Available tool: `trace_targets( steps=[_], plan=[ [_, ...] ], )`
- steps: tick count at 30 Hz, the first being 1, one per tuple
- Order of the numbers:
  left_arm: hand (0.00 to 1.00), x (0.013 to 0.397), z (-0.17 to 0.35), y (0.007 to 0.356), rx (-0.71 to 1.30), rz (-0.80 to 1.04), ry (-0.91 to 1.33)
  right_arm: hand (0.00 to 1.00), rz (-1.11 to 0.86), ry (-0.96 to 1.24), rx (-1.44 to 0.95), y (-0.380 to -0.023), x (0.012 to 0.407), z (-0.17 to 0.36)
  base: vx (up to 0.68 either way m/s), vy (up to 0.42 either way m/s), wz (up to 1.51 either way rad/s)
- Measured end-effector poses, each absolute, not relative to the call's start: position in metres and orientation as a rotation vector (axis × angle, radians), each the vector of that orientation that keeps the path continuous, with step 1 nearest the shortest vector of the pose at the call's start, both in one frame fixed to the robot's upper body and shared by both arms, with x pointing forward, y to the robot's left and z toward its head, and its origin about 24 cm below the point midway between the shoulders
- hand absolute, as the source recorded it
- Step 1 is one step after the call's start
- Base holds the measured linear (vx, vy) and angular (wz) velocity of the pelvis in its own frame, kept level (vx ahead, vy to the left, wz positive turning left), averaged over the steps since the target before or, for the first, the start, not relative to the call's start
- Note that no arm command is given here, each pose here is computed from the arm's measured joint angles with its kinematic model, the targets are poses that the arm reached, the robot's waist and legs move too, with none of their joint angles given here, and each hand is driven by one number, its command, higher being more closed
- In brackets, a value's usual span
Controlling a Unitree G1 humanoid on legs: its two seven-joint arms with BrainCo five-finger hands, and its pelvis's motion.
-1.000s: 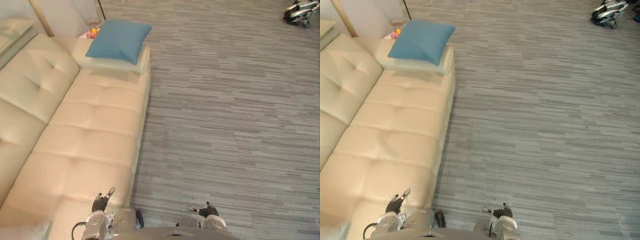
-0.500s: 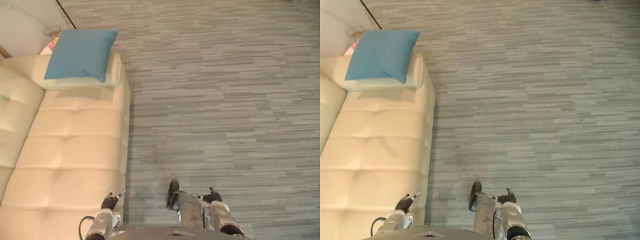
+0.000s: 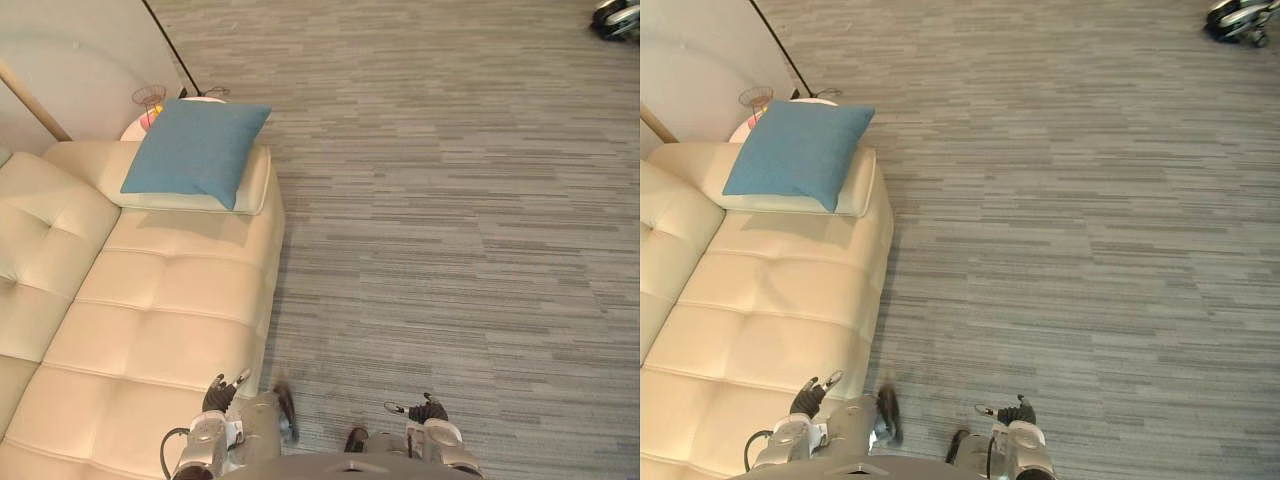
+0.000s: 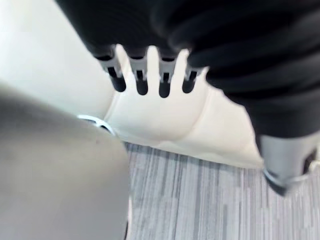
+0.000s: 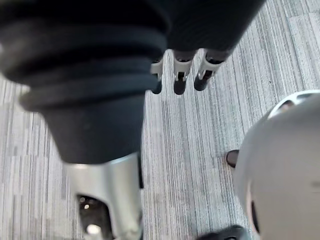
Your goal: Pick up cushions and gather them together orderly.
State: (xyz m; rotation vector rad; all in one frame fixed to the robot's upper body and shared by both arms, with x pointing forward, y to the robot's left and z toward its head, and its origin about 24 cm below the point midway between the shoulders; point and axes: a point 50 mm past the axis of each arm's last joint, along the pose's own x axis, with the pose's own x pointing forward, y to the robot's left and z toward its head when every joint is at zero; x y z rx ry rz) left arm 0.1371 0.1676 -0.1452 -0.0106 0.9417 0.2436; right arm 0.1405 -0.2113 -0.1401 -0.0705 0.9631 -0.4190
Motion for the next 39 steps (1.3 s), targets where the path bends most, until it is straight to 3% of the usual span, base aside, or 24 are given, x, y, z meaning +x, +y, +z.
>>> trace_targets(
  steps=[4,11,28,39],
  plan=[
    [0.00,0.134,-0.146,0.180,-0.007,0.282,0.949,0.00,-0.396,0.999,-0.030,-0.194,0.132,-0.146,0.56,0.188,-0.33],
    [0.00,0.123,-0.151,0.185,0.040,0.259,1.012,0.00,-0.385,0.949,-0.026,-0.193,0.141,-0.141,0.49,0.069,0.07],
    [0.00,0.126,-0.154,0.177,-0.010,0.274,1.023,0.00,-0.407,0.937,-0.074,-0.216,0.152,-0.136,0.35,-0.240,0.23],
    [0.00,0.132,-0.150,0.179,-0.024,0.283,0.979,0.00,-0.400,1.006,-0.070,-0.211,0.136,-0.145,0.32,0.059,0.09]
  ],
)
